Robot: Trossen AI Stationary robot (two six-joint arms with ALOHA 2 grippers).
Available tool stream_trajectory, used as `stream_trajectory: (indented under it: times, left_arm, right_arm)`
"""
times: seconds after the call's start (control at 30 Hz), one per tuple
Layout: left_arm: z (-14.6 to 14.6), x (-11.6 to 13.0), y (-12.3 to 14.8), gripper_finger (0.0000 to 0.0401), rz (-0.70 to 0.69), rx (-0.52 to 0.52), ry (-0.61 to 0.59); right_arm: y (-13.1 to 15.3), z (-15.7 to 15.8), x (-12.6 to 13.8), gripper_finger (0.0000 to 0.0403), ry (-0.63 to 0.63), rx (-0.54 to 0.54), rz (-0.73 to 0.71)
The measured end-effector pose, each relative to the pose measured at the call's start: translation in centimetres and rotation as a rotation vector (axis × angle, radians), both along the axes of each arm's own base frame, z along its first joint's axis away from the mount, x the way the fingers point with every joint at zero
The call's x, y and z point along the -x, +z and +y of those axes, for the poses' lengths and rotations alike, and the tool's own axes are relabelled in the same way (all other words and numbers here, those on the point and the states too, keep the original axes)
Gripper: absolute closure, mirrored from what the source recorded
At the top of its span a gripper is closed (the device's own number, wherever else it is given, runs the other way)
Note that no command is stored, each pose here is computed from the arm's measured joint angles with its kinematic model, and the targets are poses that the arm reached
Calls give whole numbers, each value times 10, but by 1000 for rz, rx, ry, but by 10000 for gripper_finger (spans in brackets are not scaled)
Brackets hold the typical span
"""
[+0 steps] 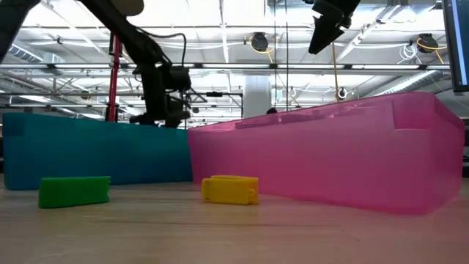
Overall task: Pick and place Stapler, Stapler remover, tape
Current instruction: Put the top green stapler into the blue bin
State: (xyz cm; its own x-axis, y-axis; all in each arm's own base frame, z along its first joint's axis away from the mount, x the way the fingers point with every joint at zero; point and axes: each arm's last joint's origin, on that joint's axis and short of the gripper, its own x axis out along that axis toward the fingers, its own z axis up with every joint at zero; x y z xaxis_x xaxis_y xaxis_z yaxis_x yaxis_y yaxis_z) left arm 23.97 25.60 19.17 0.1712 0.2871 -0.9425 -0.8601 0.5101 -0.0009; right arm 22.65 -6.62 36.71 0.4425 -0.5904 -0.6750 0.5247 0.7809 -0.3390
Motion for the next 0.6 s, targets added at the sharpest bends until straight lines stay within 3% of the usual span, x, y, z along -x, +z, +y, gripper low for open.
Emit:
stream_trajectory:
  times: [0.13,0.6]
  left_arm:
    - [5,0,-14,151,-8,63,-2]
    - [9,-4,-29,151,-12,95,-16]
  right_arm:
    - [0,0,0,202,0,0,0]
    - [0,0,0,202,-1,0,0]
